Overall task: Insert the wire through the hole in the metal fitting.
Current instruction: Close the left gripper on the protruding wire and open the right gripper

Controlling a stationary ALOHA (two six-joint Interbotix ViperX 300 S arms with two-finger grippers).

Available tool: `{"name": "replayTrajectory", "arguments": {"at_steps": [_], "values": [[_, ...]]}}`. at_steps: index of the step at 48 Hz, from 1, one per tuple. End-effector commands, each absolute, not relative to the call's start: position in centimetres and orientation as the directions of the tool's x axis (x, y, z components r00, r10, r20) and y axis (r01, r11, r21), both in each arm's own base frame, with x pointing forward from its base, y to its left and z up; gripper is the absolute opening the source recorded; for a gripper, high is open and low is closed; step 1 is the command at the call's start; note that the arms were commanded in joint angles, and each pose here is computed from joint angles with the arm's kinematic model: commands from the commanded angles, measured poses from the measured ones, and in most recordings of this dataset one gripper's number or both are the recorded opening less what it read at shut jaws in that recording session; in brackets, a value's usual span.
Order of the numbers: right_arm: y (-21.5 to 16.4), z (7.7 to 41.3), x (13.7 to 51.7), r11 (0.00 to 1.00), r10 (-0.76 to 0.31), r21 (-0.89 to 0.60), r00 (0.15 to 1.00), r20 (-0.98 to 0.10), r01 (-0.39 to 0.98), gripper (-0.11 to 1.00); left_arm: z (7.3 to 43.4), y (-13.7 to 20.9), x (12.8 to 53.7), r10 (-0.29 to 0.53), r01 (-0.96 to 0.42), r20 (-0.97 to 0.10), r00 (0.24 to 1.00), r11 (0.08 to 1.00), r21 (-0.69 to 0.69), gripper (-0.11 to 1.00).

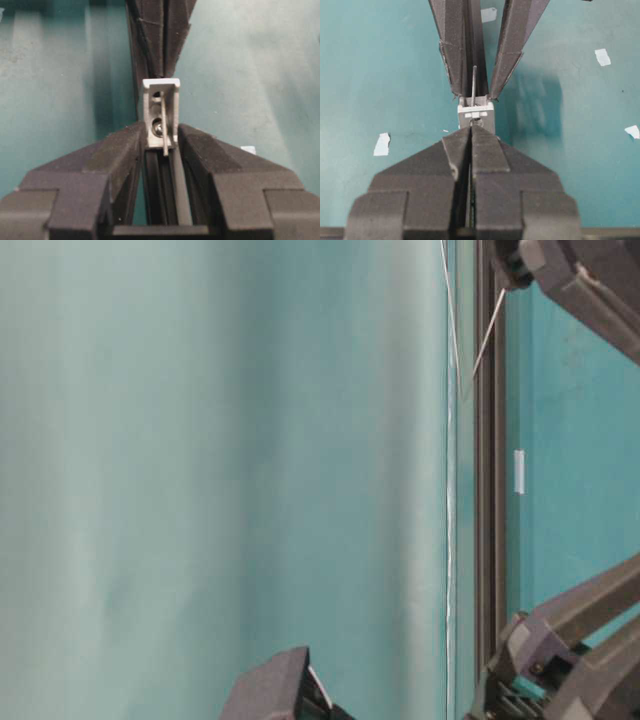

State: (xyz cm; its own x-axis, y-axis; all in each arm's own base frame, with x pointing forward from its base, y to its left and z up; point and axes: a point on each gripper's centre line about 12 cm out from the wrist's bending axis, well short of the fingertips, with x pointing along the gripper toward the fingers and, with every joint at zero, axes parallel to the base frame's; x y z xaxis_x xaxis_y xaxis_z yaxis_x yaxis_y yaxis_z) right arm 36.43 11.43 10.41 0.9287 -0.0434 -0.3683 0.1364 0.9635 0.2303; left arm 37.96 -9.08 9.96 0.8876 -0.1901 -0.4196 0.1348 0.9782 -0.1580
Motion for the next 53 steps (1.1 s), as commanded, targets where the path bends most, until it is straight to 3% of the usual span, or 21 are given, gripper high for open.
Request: {"name": "replayTrajectory", "arguments": {"at_steps": [1,14,48,53], "values": [[11.51,11.22,36.78,0.962,-0.042,0.24,0.938,-0.343,0.13,-0.01,11.41,-9.08,38.42,-0.191,0.131,-0.386,0.902,0.976,-0.176,-0.02],[11.58,11.32,36.9,0.962,-0.04,0.242,0.939,-0.341,0.129,-0.01,10.97,-8.94,38.25,-0.187,0.112,-0.424,0.886,0.974,-0.196,-0.1],[11.48,11.95,37.07,0.957,-0.047,0.256,0.948,-0.314,0.133,0.0,10.77,-8.9,38.05,-0.186,0.109,-0.438,0.88,0.975,-0.196,-0.1],[11.51,11.87,37.05,0.958,-0.044,0.254,0.946,-0.321,0.131,0.16,10.71,-8.96,38.04,-0.187,0.11,-0.439,0.879,0.975,-0.195,-0.1]]}}
